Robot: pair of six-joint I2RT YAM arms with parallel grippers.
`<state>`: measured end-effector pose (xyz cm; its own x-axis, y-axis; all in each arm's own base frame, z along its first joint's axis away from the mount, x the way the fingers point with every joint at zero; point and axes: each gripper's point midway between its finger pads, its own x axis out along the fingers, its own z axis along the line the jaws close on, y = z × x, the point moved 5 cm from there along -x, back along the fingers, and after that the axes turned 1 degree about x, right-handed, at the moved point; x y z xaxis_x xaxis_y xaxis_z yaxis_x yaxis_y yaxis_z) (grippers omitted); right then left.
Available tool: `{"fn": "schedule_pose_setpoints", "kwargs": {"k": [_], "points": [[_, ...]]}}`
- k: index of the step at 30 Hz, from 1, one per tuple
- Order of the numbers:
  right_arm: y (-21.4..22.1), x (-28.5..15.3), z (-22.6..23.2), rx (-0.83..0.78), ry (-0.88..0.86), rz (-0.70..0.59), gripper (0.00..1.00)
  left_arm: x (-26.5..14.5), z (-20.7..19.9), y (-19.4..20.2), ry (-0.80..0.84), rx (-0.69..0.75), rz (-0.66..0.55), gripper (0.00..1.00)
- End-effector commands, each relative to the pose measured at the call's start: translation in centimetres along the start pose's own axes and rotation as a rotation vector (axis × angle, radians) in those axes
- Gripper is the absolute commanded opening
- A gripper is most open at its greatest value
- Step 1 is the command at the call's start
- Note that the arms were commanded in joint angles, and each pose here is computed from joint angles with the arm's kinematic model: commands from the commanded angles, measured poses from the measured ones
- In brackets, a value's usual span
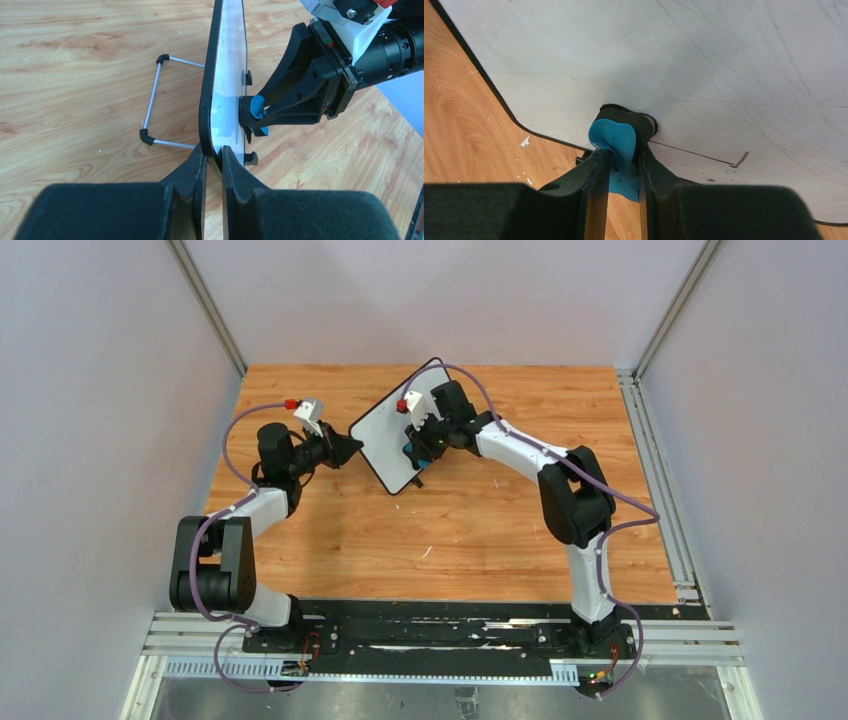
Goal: Erase the whiteboard
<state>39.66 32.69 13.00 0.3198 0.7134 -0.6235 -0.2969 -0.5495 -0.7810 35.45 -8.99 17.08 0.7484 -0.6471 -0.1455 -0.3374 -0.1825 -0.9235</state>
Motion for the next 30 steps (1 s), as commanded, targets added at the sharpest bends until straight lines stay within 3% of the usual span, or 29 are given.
{"fn": "schedule_pose_setpoints", "kwargs": {"k": [1,13,30], "points": [[0.2,-0.8,-3.0,0.018,0.062,-0.006,0.01,-0.2,0.7,1.6,-0.017,0.062,0.061,0.0],[0.1,-1.7,-9.6,0.055,0.173,-0.023,0.01,-0.2,0.6,1.7,-0.017,0.061,0.063,0.0],[2.4,-1.9,-8.0,0.101,0.134,-0.001,0.01,-0.2,0.7,1.7,-0.018,0.059,0.065,0.0]]}}
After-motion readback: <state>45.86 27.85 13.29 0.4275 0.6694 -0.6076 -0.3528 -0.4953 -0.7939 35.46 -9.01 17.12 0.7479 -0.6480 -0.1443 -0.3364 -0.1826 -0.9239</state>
